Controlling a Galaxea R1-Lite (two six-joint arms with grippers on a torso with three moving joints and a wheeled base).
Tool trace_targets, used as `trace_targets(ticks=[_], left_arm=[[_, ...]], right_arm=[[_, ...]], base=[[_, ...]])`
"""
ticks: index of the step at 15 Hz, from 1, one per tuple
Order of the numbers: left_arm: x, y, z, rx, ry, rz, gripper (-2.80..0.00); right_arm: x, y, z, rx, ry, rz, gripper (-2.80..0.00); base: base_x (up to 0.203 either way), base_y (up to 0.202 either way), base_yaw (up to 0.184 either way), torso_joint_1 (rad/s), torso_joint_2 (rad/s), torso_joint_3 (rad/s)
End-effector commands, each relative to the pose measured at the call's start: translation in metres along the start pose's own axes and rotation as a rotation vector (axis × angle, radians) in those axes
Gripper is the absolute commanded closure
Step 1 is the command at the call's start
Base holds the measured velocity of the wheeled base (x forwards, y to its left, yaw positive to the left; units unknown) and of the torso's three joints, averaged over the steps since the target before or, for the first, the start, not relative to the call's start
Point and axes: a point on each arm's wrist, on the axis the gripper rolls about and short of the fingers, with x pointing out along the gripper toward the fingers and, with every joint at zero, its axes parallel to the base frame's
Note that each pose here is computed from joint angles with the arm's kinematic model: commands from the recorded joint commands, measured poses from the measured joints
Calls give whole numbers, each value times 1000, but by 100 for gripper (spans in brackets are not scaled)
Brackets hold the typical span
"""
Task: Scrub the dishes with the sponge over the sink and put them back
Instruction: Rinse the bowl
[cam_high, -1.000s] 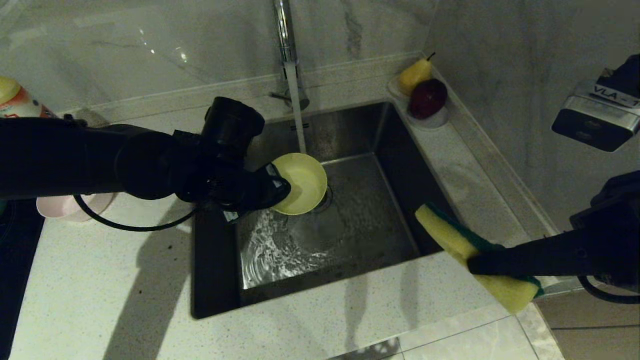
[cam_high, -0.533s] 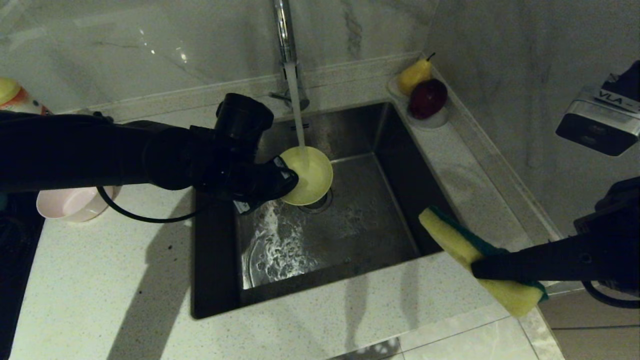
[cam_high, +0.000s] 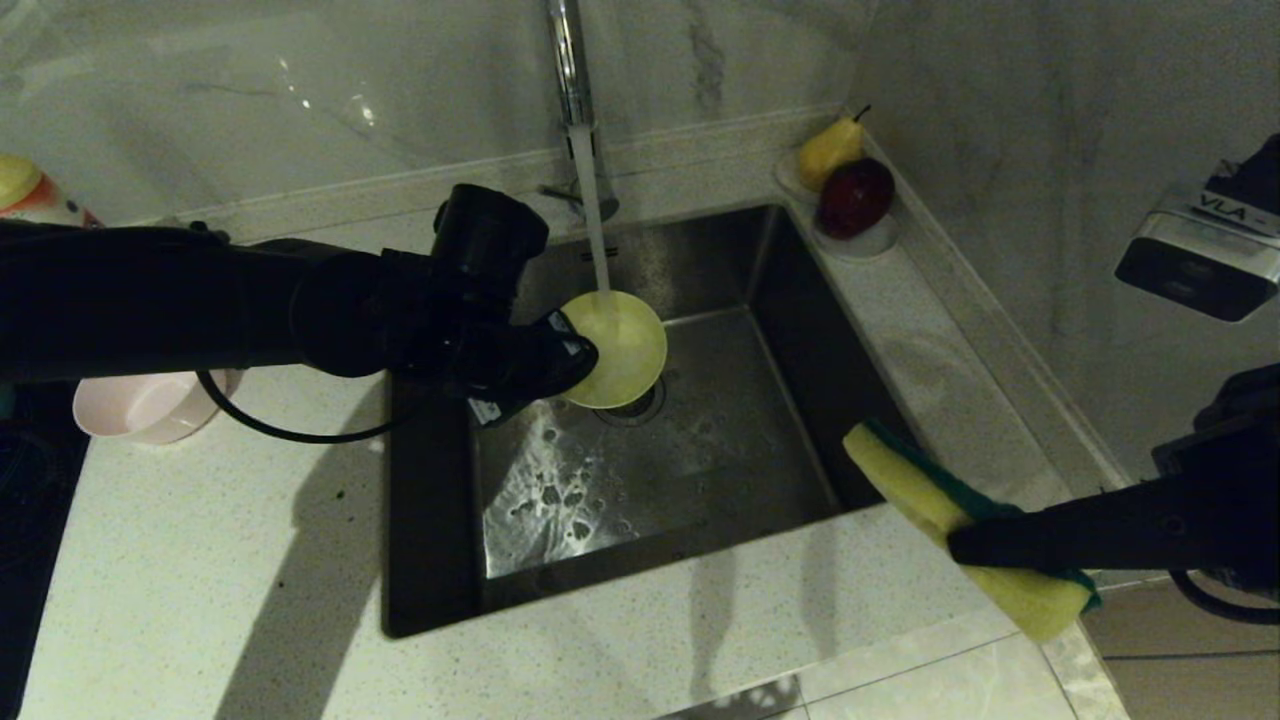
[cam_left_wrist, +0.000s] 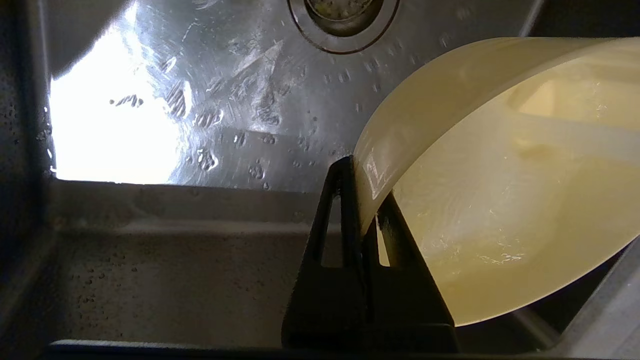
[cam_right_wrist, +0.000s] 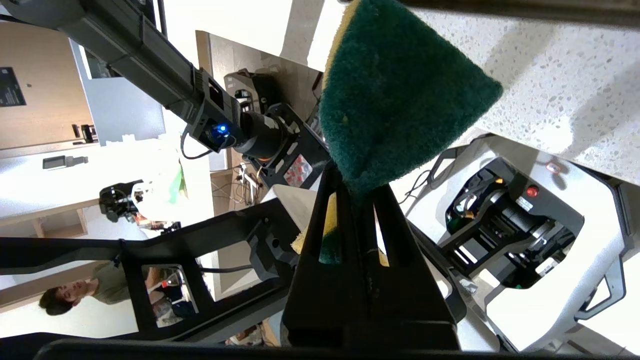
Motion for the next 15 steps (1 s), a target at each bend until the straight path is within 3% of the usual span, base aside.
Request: trace_targets(ticks=[1,12,15], left_arm=[[-2,0,1,-6,-3,-2,0],[-18,6,-1,-3,-19,16,0],[-23,16,-3,12,-133,102,0]], right_arm=[[1,-2,-2,8,12,-2,0],[0,-3,-5,11,15,-4,0],[-2,-3,-8,11,13,-4,0]], base=[[0,0,0,0,0,0],[0,0,0,0,0,0],[0,0,0,0,0,0]])
